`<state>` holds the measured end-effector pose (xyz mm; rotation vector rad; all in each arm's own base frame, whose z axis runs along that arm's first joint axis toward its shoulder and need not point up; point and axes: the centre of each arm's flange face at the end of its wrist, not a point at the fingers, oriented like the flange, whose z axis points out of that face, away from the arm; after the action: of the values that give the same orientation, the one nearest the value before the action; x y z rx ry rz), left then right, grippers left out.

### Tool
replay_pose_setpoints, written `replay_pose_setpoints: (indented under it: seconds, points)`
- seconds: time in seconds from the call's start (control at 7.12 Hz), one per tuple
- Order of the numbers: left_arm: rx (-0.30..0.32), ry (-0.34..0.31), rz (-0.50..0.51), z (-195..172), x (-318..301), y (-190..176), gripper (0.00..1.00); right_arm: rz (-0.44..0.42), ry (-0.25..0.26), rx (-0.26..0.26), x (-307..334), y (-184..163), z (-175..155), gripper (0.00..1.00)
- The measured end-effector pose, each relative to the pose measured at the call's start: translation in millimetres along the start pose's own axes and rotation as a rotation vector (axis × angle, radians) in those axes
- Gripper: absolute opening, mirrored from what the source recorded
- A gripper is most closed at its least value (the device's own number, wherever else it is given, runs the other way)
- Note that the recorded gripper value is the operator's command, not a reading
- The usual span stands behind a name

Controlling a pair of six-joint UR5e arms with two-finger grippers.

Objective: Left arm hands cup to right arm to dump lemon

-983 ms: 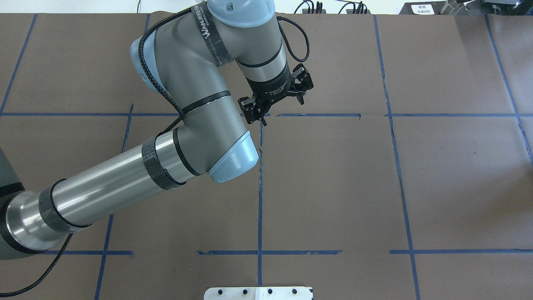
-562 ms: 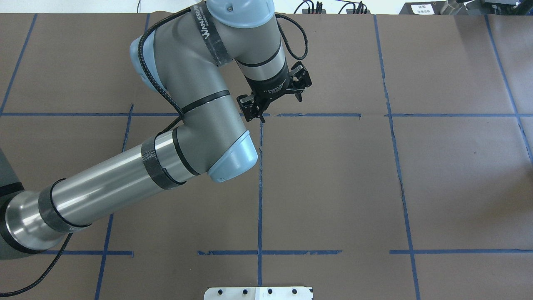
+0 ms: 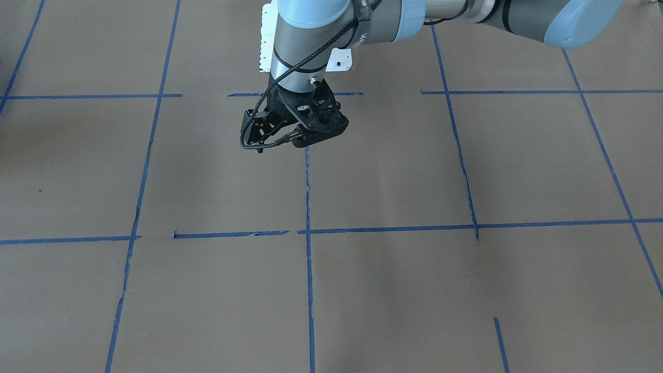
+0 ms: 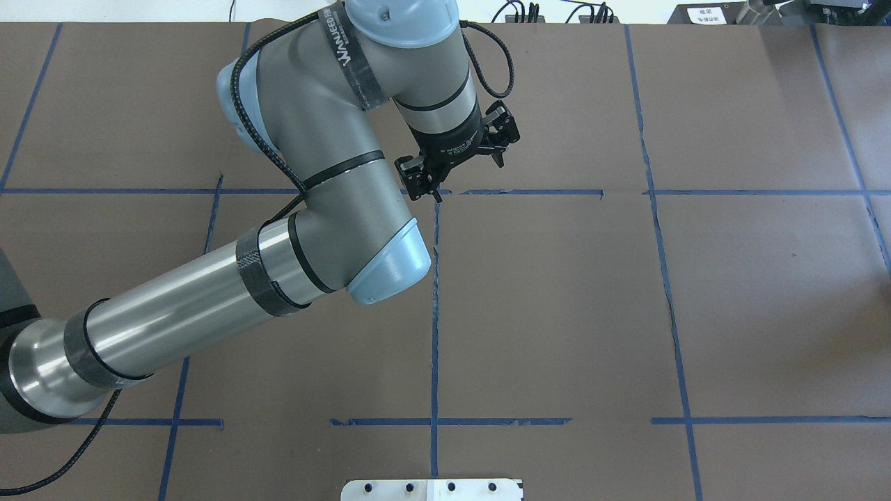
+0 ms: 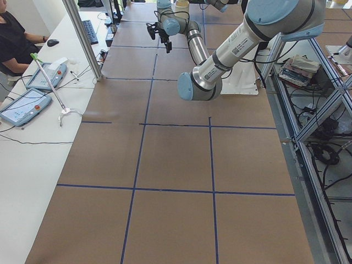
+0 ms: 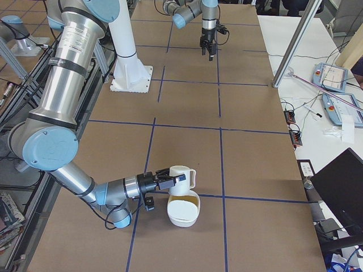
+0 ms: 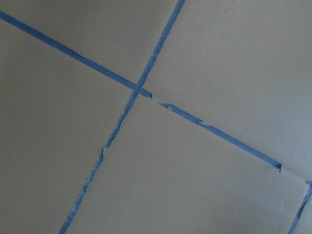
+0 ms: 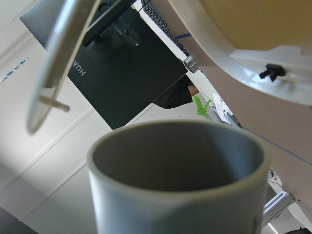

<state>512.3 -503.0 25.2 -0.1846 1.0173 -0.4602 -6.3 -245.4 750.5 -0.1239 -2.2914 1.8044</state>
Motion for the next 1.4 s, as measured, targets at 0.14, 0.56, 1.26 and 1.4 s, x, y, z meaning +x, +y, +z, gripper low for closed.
replay_pose_setpoints:
  seconds: [0.14, 0.56, 1.26, 1.4]
  points:
    - [0.000, -0.002, -0.001, 0.9, -1.1, -0.6, 1.00, -0.054, 0.007, 0.017, 14.1, 6.1, 17.4, 0.28]
    - [0.000, -0.010, -0.005, 5.5, -6.4, -3.5, 1.00, -0.226, 0.008, 0.050, 67.2, 22.4, 82.5, 0.28]
    - [0.001, -0.015, -0.006, 7.8, -11.3, -6.0, 1.00, -0.657, 0.068, 0.148, 137.9, 138.3, 206.1, 0.28]
    - [0.004, -0.014, 0.000, 7.0, -15.3, -8.1, 1.00, -0.840, 0.098, 0.153, 154.5, 161.5, 229.1, 0.29]
